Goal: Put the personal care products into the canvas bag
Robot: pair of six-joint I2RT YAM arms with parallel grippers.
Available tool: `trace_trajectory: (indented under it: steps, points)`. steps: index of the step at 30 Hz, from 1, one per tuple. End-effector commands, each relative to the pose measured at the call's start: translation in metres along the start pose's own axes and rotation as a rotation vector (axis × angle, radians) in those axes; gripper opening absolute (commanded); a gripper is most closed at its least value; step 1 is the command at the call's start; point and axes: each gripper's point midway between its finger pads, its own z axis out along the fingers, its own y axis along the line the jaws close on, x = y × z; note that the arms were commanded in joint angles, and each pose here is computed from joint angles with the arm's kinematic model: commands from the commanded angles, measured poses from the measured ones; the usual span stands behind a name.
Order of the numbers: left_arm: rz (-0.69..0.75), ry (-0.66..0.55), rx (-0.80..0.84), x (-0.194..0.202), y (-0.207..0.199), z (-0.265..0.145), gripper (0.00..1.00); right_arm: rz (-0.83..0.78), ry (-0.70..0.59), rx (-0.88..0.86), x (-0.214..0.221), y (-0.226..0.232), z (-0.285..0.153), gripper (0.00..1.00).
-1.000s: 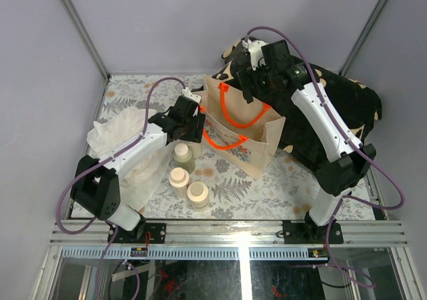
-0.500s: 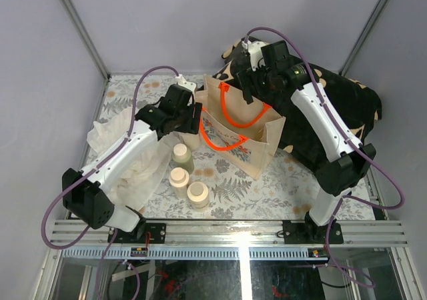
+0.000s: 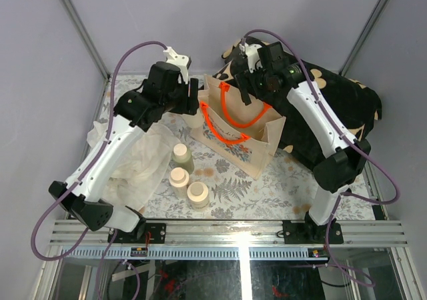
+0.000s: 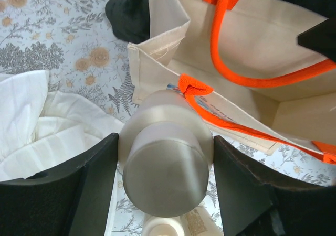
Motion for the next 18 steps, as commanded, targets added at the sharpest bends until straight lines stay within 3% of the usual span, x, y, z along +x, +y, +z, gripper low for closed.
trace_trajectory:
  steps: [1, 11, 18]
  points:
    - [-0.030, -0.183, 0.098, -0.054, -0.017, -0.040, 0.00, 0.020, -0.041, -0.020, -0.014, 0.002, -0.004, 1.00]
    - [-0.033, -0.336, 0.216, -0.101, -0.035, -0.092, 0.00, 0.022, -0.030, -0.008, -0.005, 0.000, 0.012, 1.00]
    - [-0.027, -0.438, 0.265, -0.128, -0.046, -0.095, 0.00, 0.030, -0.024, 0.009, -0.002, -0.002, 0.019, 0.99]
